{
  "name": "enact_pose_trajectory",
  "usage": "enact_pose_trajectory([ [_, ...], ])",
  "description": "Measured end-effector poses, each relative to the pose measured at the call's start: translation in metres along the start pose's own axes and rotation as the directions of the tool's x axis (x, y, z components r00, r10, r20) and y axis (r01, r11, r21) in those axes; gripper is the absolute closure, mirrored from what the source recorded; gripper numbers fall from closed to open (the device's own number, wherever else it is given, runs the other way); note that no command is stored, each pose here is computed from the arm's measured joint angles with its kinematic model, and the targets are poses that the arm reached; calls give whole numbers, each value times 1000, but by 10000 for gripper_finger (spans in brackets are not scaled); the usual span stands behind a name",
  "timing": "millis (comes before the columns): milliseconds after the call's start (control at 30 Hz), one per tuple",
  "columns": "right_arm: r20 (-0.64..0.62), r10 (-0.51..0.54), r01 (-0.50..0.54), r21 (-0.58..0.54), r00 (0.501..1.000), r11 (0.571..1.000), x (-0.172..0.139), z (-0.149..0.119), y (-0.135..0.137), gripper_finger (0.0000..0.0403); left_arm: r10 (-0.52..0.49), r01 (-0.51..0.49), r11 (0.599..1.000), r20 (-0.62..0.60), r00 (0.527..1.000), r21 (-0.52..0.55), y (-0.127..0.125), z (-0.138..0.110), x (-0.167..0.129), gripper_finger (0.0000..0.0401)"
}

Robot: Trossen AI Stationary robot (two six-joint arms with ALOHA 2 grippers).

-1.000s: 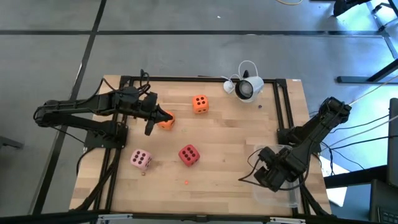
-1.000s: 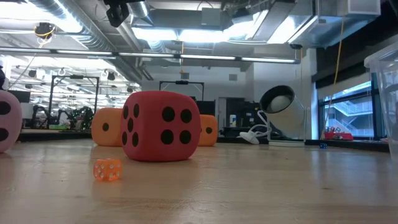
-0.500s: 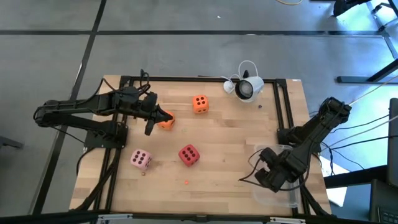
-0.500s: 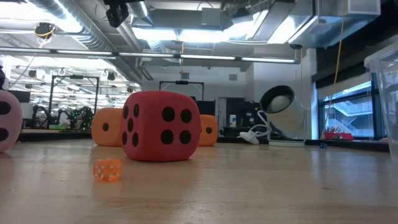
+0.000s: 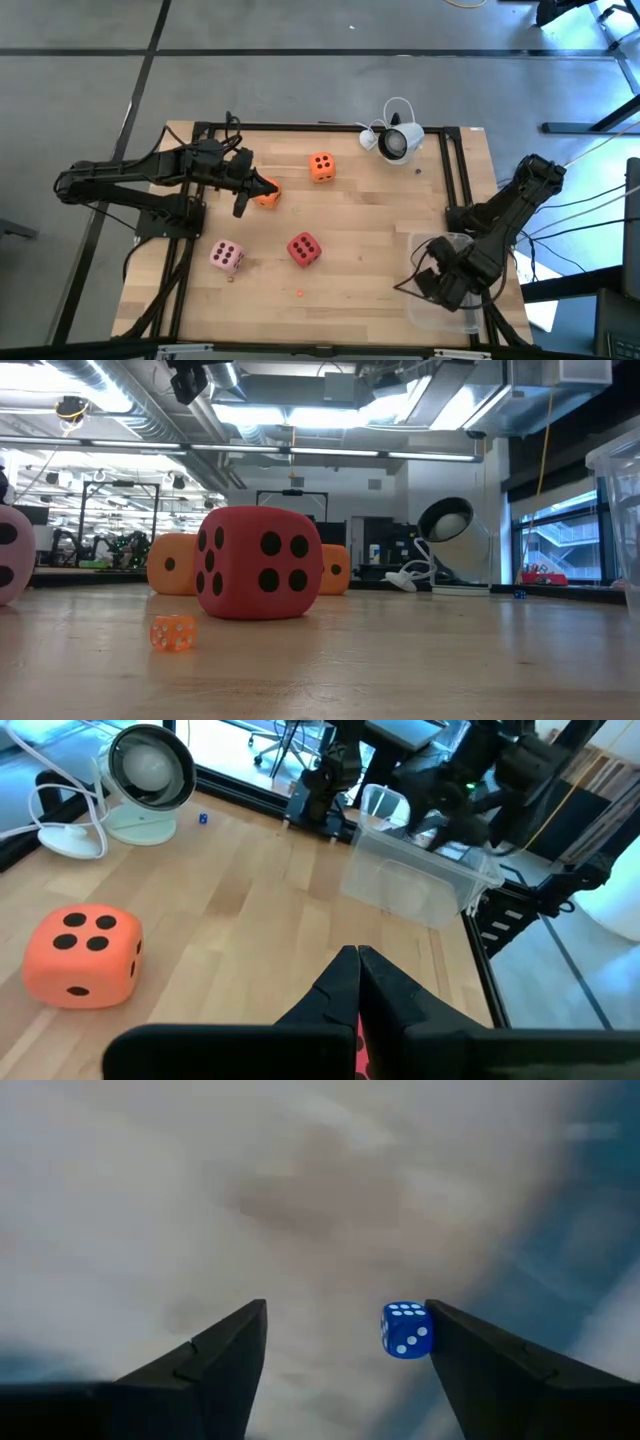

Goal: Pick & Place Dice
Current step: Put the blue small die into the transparent bin

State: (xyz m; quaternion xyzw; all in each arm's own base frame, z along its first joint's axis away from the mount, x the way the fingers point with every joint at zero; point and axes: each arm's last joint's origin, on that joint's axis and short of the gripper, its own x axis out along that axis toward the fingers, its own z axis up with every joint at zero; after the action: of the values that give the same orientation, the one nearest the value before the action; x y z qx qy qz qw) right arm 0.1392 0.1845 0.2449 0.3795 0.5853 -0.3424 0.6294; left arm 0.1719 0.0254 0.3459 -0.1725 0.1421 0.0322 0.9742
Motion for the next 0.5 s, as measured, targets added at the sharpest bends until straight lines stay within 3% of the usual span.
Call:
enact_pose_trajectory([
  [67, 10, 72, -72, -22, 997, 997, -7, -1, 0, 134, 0, 0, 1000, 0, 1000, 0, 0, 0, 0, 397],
  [167, -10, -78, 79, 79, 997, 994, -3, 1, -10, 137, 0, 0, 1000, 0, 1000, 0, 0, 0, 0, 397],
  [267, 27, 128, -130, 45, 991, 991, -12, -3, -1, 138, 0, 0, 1000, 0, 1000, 0, 0, 0, 0, 397],
  [400, 85, 73, -85, 156, 994, 984, -11, -2, -10, 138, -1, 1, 1000, 1, 1000, 0, 0, 0, 0, 397],
  [500, 115, 145, -164, 179, 983, 970, -16, -4, -10, 138, -2, 2, 1000, 4, 1000, 0, 0, 0, 0, 397],
])
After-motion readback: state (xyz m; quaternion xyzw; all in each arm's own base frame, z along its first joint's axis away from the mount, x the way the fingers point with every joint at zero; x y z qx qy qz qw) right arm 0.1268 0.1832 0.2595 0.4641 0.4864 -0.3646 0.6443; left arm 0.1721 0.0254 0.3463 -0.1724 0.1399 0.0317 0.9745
